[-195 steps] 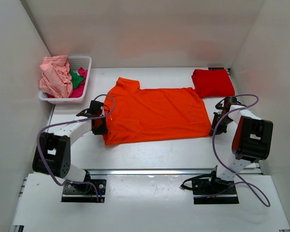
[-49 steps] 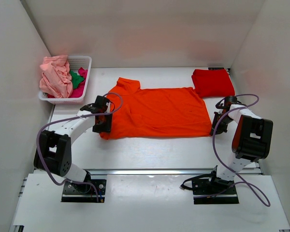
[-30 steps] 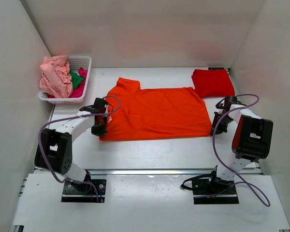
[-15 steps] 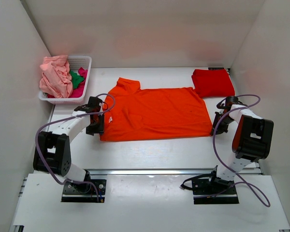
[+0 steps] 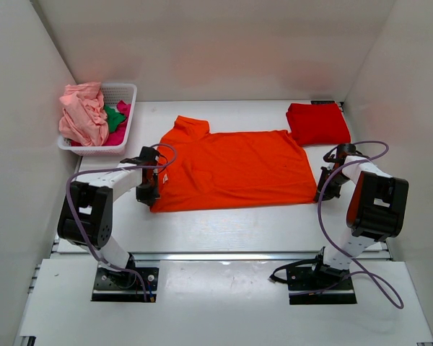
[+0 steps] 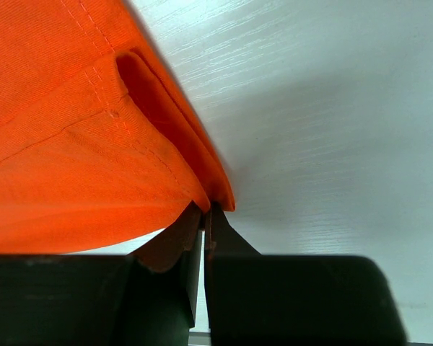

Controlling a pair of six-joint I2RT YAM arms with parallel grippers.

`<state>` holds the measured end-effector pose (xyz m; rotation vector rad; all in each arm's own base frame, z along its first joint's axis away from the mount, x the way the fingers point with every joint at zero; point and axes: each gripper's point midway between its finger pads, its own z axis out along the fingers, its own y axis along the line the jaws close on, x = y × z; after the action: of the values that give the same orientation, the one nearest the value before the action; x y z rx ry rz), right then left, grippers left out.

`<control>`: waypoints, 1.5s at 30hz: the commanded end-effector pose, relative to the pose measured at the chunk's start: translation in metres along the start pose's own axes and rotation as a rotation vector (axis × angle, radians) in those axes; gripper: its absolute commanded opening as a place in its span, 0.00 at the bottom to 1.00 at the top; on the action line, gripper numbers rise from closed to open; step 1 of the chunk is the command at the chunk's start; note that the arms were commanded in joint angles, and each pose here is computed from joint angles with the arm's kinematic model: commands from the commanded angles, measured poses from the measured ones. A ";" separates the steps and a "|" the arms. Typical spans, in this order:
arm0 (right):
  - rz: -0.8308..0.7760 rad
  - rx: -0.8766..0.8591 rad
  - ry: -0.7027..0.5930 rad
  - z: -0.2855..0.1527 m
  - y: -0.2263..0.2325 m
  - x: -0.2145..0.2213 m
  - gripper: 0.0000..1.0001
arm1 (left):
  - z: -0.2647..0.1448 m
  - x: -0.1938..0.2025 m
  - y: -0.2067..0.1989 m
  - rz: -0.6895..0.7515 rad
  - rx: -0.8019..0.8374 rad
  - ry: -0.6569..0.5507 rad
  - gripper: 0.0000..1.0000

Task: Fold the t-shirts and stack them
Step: Fold the flattened tshirt in 1/3 of the way

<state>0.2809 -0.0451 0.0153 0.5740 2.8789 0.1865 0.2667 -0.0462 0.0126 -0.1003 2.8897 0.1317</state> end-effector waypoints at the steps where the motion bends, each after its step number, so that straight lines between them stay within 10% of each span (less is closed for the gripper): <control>1: -0.003 0.081 -0.030 0.008 -0.019 -0.009 0.00 | 0.004 0.002 0.009 0.000 -0.060 0.003 0.00; 15: 0.022 0.106 -0.027 0.006 -0.031 -0.010 0.00 | 0.004 -0.008 0.047 -0.010 -0.188 -0.028 0.00; 19: -0.009 0.085 -0.028 0.003 -0.023 -0.011 0.02 | -0.007 -0.015 0.029 -0.019 -0.057 -0.057 0.36; 22: -0.055 0.054 -0.071 -0.008 -0.006 -0.019 0.22 | -0.033 -0.039 0.010 -0.063 0.072 -0.164 0.54; 27: -0.107 0.046 -0.181 -0.048 0.016 -0.049 0.50 | -0.096 -0.095 0.003 -0.089 0.127 -0.320 0.65; 45: -0.170 -0.032 -0.078 0.002 0.072 -0.002 0.41 | -0.007 -0.009 -0.060 -0.058 0.121 -0.066 0.44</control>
<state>0.3096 0.0225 0.0275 0.2629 2.8455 0.1790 0.2769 -0.1132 0.0129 -0.0817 2.8572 -0.0913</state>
